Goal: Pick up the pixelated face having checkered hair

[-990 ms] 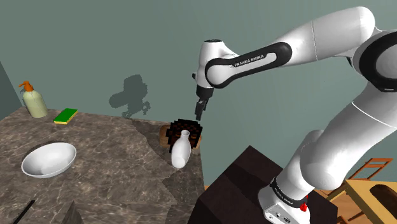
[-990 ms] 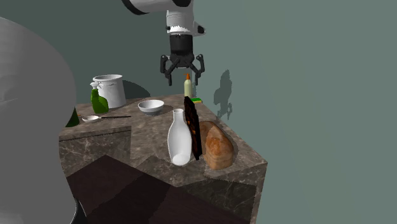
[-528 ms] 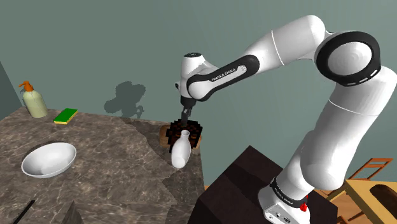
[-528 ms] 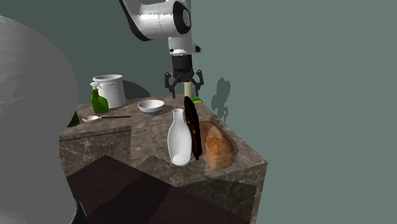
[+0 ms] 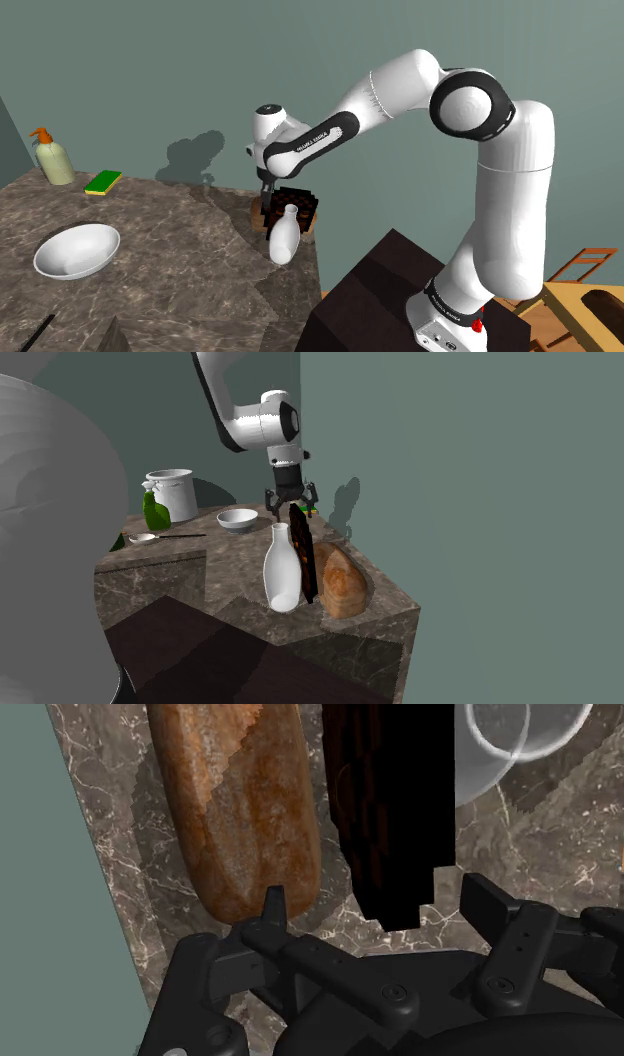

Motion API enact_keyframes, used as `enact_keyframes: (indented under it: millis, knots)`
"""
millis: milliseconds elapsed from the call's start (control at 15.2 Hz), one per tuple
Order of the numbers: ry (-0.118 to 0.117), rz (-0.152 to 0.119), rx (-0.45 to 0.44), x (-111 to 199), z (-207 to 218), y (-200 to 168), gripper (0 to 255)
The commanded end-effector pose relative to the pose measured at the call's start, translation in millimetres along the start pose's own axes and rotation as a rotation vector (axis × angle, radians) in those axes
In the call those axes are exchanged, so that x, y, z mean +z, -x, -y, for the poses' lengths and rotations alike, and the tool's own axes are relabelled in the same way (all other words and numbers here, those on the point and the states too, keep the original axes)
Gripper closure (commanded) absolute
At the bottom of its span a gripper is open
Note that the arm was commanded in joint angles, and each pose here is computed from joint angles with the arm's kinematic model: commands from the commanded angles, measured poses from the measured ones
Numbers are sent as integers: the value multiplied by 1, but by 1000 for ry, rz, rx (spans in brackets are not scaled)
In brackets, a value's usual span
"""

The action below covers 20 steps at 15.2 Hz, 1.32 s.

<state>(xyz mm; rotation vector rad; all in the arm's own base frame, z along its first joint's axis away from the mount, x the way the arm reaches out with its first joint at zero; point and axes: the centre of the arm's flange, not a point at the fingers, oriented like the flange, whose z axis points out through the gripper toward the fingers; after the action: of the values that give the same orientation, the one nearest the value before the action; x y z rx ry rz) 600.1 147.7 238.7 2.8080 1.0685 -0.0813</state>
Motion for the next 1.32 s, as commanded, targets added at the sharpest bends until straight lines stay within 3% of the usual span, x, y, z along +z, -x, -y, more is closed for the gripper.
enact_keyframes:
  millis: [0, 660, 726, 1254]
  knots:
    - [15, -1, -37, 16, 4, -21, 0]
    - [16, -1, -39, 56, 9, -26, 0]
    - [16, -1, -39, 56, 9, -26, 255]
    - [16, -1, -39, 55, 9, -26, 255]
